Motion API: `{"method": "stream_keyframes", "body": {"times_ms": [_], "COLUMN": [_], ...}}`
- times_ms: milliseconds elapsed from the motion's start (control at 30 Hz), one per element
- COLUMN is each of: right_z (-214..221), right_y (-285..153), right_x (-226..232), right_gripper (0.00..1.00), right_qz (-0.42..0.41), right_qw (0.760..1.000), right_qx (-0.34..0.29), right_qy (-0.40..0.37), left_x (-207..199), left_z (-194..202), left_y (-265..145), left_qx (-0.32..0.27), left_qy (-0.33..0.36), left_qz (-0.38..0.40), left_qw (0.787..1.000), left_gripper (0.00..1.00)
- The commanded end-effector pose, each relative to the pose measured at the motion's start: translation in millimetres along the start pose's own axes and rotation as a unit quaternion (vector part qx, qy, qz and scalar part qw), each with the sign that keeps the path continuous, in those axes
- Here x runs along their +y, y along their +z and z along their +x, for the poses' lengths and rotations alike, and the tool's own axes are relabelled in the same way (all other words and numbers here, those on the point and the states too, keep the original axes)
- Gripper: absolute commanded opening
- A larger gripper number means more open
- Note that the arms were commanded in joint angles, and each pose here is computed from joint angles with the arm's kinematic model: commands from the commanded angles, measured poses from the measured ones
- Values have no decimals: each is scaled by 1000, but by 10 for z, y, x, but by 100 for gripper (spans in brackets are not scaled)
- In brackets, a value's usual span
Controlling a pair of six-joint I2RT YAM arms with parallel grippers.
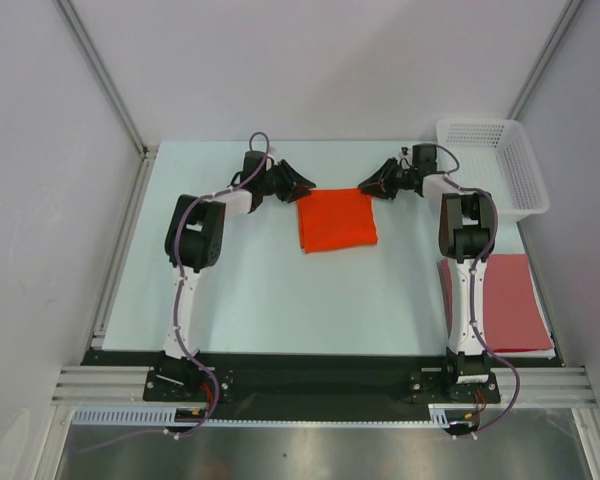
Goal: Fold and stack the t-shirts
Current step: Fold the tshirt
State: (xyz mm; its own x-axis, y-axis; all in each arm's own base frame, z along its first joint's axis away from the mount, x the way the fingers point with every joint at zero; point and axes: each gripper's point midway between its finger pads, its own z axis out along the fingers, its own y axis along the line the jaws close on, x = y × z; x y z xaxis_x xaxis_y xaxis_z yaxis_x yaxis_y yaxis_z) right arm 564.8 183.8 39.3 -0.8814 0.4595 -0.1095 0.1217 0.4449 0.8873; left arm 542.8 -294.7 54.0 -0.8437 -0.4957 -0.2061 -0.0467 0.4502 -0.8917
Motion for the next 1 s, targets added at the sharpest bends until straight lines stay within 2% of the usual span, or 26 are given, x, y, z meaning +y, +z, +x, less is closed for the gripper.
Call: {"method": "stream_keyframes", "body": {"times_ms": [0, 67, 133, 167, 233, 267, 333, 467, 600, 733, 867, 967], "right_z": [-236, -279, -112, -33, 202, 414, 668, 1183, 1322, 1351, 1307, 1272], "right_y": [-319, -535, -707, -748, -819, -766, -686, -544, -536, -697, -929, -1003], "right_x": [259, 547, 798, 880, 1109, 932, 932, 478, 47, -282, -205, 159], "right_gripper": [30, 32, 35, 36, 36, 36, 36, 34, 29, 26, 25, 26], "right_qz": [12, 15, 14, 8, -14, -8, -19, 3, 27, 60, 73, 57], "right_qw": [999, 996, 995, 995, 994, 996, 996, 995, 995, 994, 994, 994], "right_qx": [-18, -35, -28, -24, -7, 14, 29, 74, 83, 80, 69, 60], "right_qy": [-45, -81, -92, -95, -105, -82, -87, -61, -40, -37, -44, -71], "left_x": [-580, -865, -950, -1114, -1104, -1269, -1182, -938, -231, 59, -214, -586], "left_z": [-188, -157, -56, 35, 234, 390, 662, 1216, 1565, 1658, 1565, 1491], "left_y": [-242, -399, -486, -551, -574, -603, -595, -517, -405, -467, -622, -768], "left_qx": [-13, -17, -16, -14, 0, 6, 25, 65, 111, 138, 134, 120], "left_qy": [54, 71, 76, 85, 80, 94, 97, 93, 62, 92, 128, 150], "left_qz": [54, 72, 71, 78, 72, 86, 78, 59, 4, -33, -20, 12], "left_qw": [997, 995, 994, 993, 994, 992, 992, 992, 992, 986, 982, 981], "left_gripper": [41, 41, 41, 41, 41, 41, 41, 40, 40, 38, 38, 39]}}
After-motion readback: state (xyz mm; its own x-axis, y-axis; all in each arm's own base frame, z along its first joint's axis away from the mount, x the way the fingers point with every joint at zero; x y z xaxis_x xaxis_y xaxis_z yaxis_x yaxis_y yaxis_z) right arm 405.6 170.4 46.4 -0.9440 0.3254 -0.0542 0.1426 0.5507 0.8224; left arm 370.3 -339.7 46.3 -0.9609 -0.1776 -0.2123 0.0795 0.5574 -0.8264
